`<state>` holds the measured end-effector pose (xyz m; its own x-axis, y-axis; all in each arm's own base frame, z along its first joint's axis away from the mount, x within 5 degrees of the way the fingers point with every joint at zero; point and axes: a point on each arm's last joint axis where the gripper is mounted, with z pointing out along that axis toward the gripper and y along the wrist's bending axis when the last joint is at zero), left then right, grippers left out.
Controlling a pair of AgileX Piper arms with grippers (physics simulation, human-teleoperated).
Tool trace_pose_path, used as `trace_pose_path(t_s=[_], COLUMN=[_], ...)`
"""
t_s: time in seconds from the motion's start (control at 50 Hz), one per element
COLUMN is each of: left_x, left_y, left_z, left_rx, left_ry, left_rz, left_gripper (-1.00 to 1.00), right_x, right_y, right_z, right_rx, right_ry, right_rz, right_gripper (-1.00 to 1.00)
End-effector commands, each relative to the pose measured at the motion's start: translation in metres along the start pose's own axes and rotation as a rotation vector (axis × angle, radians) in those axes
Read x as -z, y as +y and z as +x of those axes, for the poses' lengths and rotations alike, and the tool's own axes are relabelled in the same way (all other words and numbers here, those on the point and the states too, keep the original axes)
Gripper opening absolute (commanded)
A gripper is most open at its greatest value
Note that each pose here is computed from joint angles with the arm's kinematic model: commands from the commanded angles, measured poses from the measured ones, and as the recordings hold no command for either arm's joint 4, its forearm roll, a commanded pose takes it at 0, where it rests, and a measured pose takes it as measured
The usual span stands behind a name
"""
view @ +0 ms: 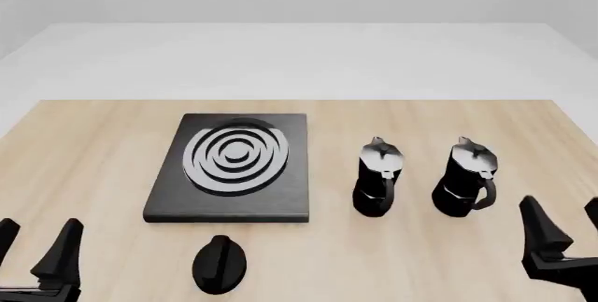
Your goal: Put the right moka pot on the stove.
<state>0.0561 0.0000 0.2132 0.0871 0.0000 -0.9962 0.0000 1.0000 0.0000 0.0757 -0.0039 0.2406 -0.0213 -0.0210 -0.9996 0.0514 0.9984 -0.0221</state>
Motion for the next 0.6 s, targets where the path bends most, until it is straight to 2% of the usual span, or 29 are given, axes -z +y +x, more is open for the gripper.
trace_pose_path(t_s=[0.02,0.18,0.22,0.32,0.36,0.4,0.6], left_x=[0.0,0.0,0.0,0.0,0.0,0.0,0.0], left_y=[0.0,0.0,0.0,0.0,0.0,0.0,0.0], left_z=[0.0,0.0,0.0,0.0,0.0,0.0,0.0], left_rx=[0.0,0.0,0.0,0.0,0.0,0.0,0.0], left_ry=[0.0,0.0,0.0,0.0,0.0,0.0,0.0], left_rz=[0.0,0.0,0.0,0.0,0.0,0.0,0.0], left_gripper=[1.0,1.0,1.0,1.0,1.0,1.0,1.0], right_x=[-0.006,-0.009,-0.01,-0.012,-0.012,-0.014,-0.017], right_y=[0.0,0.002,0.002,0.002,0.003,0.003,0.003], right_z=[-0.012,-0.014,-0.016,-0.018,-0.02,-0.02,-0.021], right_rx=[-0.023,-0.039,-0.021,-0.031,-0.041,-0.088,-0.069], right_ry=[0.05,0.089,0.099,0.117,0.123,0.136,0.156], right_rz=[-0.009,-0.025,-0.029,-0.029,-0.035,-0.034,-0.04], right_gripper=[1.0,1.0,1.0,1.0,1.0,1.0,1.0])
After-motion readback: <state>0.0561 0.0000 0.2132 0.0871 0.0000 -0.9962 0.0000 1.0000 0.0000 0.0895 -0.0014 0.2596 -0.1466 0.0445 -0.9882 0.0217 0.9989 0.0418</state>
